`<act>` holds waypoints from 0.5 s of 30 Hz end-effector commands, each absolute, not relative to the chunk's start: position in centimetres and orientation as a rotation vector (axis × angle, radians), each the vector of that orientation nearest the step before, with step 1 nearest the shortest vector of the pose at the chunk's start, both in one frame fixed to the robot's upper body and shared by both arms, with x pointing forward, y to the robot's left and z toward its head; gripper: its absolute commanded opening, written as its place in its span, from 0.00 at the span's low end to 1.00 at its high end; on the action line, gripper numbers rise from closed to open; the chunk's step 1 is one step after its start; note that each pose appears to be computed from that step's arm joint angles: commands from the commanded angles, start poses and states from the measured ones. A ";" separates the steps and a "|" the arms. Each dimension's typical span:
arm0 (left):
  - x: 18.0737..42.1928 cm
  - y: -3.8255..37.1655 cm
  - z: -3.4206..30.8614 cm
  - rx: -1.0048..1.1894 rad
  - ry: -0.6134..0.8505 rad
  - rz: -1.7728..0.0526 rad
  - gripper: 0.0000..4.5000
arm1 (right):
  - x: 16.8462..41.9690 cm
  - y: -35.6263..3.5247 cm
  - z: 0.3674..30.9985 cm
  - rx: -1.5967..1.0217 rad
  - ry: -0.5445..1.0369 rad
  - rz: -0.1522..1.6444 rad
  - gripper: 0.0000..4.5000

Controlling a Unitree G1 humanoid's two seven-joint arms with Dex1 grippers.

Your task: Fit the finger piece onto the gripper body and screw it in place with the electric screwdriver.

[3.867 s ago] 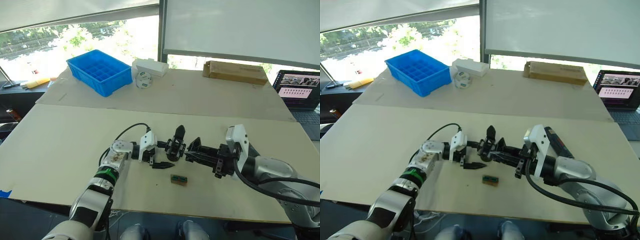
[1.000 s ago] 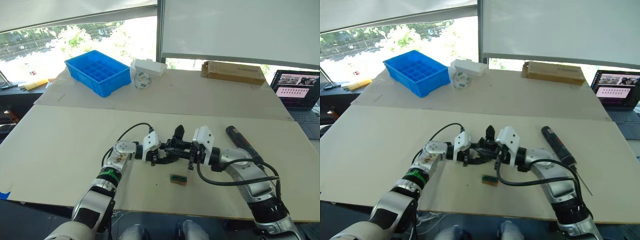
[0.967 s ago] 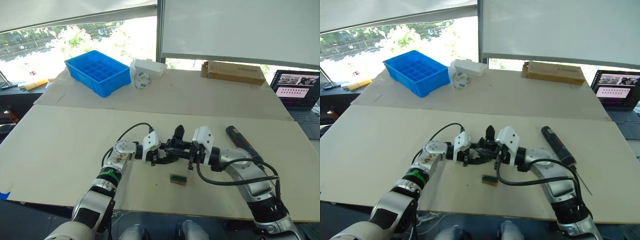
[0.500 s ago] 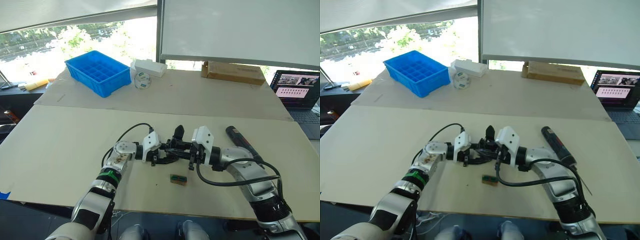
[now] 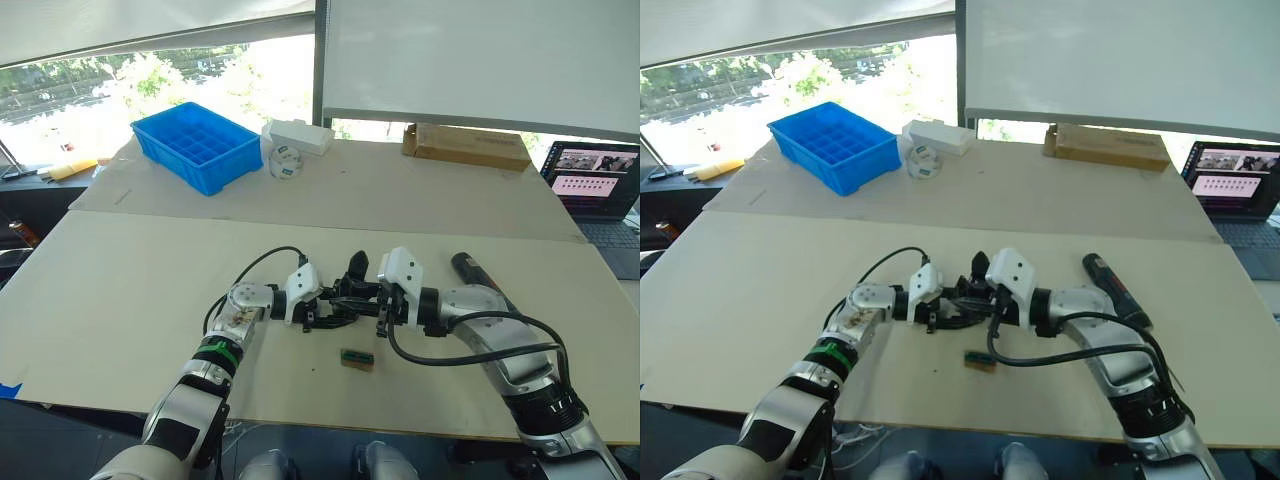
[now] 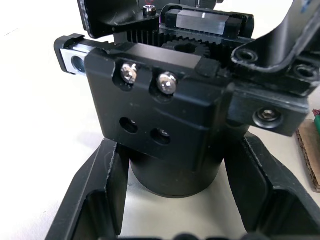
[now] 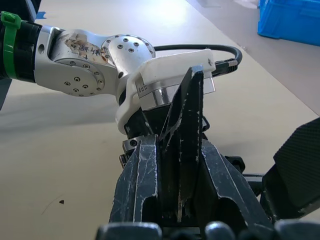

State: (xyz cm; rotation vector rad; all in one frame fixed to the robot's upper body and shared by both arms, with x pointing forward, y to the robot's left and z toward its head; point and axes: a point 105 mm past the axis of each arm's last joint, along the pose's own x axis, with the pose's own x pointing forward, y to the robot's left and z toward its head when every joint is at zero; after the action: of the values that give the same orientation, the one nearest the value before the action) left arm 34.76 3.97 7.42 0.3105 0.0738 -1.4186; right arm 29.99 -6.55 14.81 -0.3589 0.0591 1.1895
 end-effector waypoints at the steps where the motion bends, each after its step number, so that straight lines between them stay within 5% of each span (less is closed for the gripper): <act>1: 34.1 4.0 6.5 0.324 0.106 -1.447 0.50 | 30.6 -8.4 10.6 -0.393 0.287 1.119 0.09; 15: 33.7 3.8 6.3 0.324 0.106 -1.453 0.50 | 29.4 -10.0 7.7 -0.299 0.437 1.087 0.09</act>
State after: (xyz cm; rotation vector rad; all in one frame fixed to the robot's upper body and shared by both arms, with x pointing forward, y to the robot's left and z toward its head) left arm 34.51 3.94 7.12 0.3099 0.0713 -1.4044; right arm 29.75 -6.93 13.82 -0.2911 0.1456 1.1740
